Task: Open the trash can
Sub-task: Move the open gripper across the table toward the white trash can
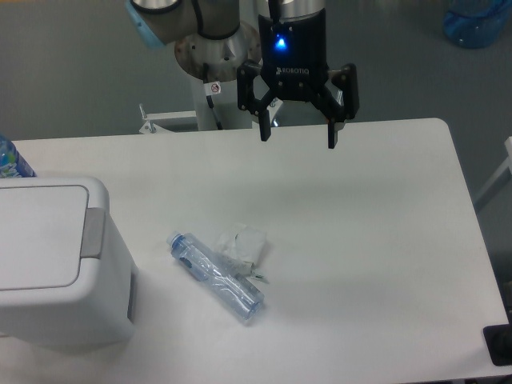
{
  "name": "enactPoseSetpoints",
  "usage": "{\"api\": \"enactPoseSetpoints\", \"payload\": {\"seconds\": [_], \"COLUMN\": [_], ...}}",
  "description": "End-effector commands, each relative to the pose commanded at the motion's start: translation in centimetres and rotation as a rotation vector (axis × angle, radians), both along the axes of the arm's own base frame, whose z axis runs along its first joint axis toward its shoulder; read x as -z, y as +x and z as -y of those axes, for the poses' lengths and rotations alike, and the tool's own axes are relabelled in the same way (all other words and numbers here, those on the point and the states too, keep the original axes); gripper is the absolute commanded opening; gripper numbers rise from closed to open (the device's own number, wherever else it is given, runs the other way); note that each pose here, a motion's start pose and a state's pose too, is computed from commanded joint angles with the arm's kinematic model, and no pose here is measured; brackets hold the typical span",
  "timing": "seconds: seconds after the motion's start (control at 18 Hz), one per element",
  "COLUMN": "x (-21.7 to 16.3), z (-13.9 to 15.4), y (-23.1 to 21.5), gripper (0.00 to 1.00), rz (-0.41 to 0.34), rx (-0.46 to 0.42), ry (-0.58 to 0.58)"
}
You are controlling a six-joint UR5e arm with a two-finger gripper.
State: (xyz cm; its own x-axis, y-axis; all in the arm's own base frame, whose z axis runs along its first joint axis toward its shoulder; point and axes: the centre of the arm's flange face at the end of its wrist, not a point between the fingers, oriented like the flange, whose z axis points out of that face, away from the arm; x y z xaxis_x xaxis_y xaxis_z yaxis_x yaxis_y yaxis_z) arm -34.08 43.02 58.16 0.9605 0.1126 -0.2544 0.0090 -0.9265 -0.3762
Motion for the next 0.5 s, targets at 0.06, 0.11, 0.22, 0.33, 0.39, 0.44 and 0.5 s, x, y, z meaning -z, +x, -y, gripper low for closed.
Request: {"api": "enactPoseSetpoints", "payload": {"seconds": [0.06, 0.11, 0.22, 0.33, 0.39, 0.44, 0.5], "x": [0.0, 0.1, 0.4, 0.8, 0.9, 1.1, 1.6], "z": [-0.1, 0.0, -0.7, -1.4, -1.7, -2.1, -2.7], "y": [0.1, 0.1, 0.4, 0.8, 1.0, 1.3, 1.4], "gripper": [1.0, 1.0, 1.0, 1.0, 1.0, 1.0, 1.0], "rz": [0.0, -0.001, 0.004, 0.013, 0.024, 0.04, 0.061], "rx": [0.002, 0.002, 0.015, 0.02, 0.01, -0.015, -0.043], "ry": [0.0, -0.002, -0.005, -0.006, 0.0, 0.008, 0.013]}}
